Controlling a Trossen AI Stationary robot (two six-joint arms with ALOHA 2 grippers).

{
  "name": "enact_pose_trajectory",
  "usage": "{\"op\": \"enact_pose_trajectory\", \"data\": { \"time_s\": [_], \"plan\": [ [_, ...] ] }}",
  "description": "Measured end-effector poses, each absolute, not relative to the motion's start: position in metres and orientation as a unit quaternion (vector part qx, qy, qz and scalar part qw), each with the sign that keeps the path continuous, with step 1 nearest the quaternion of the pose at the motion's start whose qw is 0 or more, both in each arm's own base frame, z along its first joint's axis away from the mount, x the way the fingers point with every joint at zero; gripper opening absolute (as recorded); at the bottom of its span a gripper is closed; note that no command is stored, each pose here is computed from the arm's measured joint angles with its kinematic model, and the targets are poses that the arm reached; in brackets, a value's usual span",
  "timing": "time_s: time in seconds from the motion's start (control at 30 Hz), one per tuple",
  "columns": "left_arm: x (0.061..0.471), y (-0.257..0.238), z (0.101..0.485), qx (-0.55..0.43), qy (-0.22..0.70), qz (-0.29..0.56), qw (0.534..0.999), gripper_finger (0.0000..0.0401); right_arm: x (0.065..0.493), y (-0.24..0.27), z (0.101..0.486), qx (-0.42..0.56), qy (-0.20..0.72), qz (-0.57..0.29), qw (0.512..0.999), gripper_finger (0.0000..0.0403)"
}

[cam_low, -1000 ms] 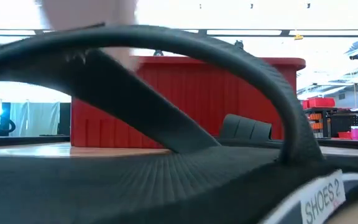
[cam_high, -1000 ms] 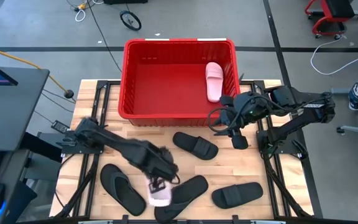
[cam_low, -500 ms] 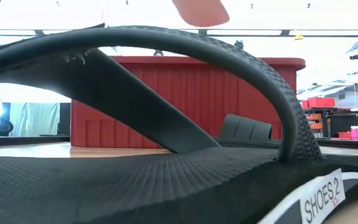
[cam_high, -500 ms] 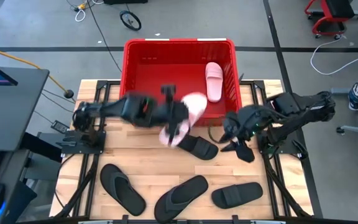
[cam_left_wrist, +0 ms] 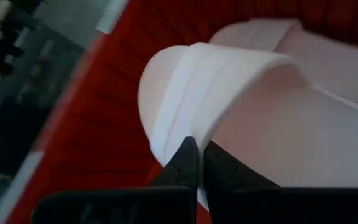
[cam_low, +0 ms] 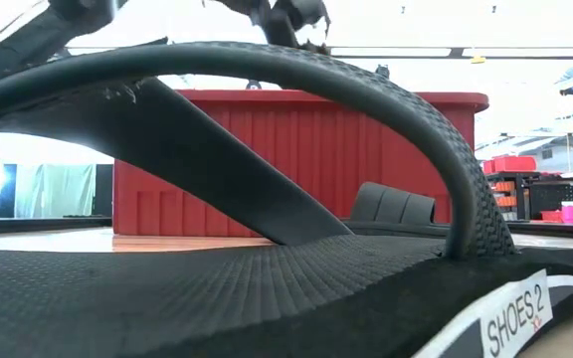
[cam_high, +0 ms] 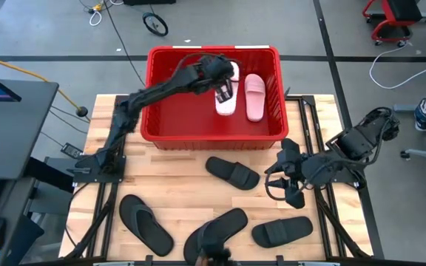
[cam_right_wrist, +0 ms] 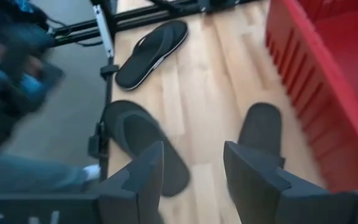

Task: Pick and place slides into bin
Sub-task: Put the pink slide into the red bin

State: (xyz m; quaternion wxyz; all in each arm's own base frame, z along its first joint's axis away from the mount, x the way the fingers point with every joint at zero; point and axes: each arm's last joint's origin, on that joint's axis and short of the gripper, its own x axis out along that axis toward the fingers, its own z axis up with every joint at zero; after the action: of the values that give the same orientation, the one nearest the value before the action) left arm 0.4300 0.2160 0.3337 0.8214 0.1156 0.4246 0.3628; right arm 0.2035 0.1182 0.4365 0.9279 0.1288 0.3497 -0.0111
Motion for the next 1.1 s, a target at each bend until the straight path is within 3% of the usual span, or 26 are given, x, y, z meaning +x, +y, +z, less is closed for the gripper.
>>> {"op": "enact_pose_trajectory", "data": {
  "time_s": [0.3, 0.57, 0.83, 1.1],
  "plan": [
    [0.468, 0.249, 0.245, 0.157, 0.463, 0.363, 0.794, 0.001, 0.203, 0.119, 0.437, 0.117, 0.335, -0.034, 0.934, 0.0173],
    [0.482, 0.26, 0.222, 0.158, 0.428, 0.371, 0.809, 0.0015, 0.203, 0.118, 0.437, 0.113, 0.33, -0.043, 0.936, 0.0173],
    [0.486, 0.263, 0.185, 0.13, 0.46, 0.321, 0.817, 0.006, 0.203, 0.118, 0.437, 0.116, 0.331, -0.045, 0.935, 0.0173],
    [0.482, 0.275, 0.183, 0.121, 0.45, 0.371, 0.803, 0.0114, 0.202, 0.118, 0.436, 0.112, 0.338, -0.047, 0.933, 0.0173]
  ]
}}
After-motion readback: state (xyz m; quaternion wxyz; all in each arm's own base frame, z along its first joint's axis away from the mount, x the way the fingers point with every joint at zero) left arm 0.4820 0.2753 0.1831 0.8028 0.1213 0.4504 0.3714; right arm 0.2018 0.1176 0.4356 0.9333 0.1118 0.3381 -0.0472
